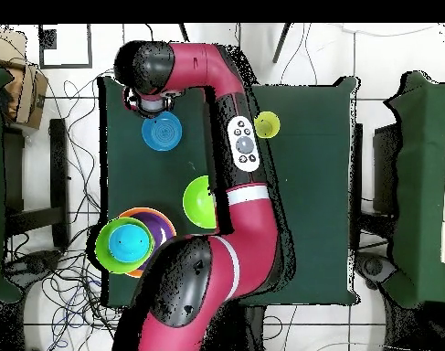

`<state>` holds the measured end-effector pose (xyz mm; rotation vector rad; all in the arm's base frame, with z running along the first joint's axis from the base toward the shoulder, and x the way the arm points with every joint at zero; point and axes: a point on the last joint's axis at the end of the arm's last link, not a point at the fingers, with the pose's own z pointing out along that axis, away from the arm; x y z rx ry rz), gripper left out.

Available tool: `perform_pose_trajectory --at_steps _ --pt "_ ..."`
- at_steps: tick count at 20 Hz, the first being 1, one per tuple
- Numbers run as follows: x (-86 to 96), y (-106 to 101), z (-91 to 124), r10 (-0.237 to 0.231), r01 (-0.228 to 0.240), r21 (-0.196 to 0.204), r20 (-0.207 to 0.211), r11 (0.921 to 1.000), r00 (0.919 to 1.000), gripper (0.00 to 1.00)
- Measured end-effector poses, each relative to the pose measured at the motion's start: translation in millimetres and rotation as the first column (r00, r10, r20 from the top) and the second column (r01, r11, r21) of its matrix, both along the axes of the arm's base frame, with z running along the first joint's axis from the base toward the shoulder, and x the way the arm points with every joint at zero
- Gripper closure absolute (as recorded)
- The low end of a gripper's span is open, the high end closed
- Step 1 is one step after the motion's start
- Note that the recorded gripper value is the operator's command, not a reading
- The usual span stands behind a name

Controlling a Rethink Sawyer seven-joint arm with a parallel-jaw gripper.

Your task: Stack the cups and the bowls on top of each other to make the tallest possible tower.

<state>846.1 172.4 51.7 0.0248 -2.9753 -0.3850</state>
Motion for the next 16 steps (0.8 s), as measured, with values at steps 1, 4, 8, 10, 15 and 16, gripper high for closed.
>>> perform_pose_trajectory --at_steps 1,4,8,10,15,16 --pt "0.8 -0.6 -0.9 -0.003 0.003 -0.001 0.001 1.0 1.0 0.0" --pt "1.0 -1.6 -4.1 -0.007 0.007 -0.001 0.0 1.0 1.0 0.0" --pt "0.3 -1.5 -6.2 -0.007 0.007 -0.001 -0.003 1.0 1.0 0.0" --pt "-0.1 -1.5 -7.2 -0.007 0.007 -0.001 -0.004 1.0 1.0 0.0" --pt "-3.3 -1.2 -15.6 -0.005 0.005 -0.003 -0.014 1.0 0.9999 0.0" --pt "-3.7 -1.2 -16.8 -0.005 0.005 -0.003 -0.016 1.0 0.9999 0.0"
